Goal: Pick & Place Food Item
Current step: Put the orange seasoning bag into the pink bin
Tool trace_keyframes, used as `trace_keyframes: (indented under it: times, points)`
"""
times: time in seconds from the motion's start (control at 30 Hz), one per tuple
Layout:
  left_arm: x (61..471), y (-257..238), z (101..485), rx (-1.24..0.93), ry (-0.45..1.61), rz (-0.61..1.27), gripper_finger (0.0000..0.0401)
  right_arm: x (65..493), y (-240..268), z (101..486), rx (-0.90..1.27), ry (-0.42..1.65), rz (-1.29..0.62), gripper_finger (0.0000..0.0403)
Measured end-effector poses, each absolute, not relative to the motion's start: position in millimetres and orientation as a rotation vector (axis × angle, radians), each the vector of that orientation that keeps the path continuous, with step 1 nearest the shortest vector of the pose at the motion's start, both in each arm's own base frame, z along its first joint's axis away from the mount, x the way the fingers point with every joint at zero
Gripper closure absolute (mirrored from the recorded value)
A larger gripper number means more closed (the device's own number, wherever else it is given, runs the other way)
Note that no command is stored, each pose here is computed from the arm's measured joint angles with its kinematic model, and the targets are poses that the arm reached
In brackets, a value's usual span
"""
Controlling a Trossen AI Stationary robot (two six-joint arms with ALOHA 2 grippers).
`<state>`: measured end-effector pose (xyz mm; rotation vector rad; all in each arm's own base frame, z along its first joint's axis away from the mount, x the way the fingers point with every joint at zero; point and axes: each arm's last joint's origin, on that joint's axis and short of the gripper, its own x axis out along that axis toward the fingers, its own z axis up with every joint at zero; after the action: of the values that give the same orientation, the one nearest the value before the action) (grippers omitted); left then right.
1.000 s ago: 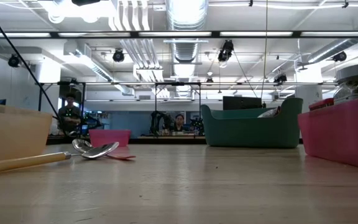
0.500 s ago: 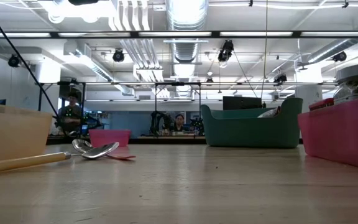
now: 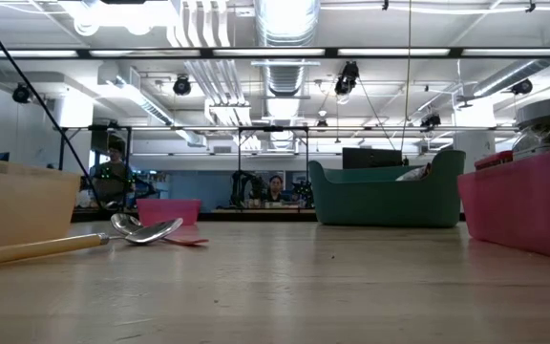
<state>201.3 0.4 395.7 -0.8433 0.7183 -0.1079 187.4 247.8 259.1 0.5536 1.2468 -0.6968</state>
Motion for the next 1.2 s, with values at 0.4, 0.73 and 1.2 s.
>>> trace_keyframes:
  times: [0.4,0.73,1.2]
  points:
    - [201.5,1.0,395.6,-0.779,0.706,-0.113,0.0060,181.6,249.4,254.7,0.088,1.504,-0.265,0.0211]
    - [208.9,2.4,407.6,-0.719,0.550,-0.137,0.0060,174.7,237.1,227.9,-0.033,1.587,-0.285,0.0211]
    - [209.1,5.4,406.2,-0.515,0.520,-0.081,0.0060,191.5,226.1,219.6,0.031,1.655,-0.225,0.0211]
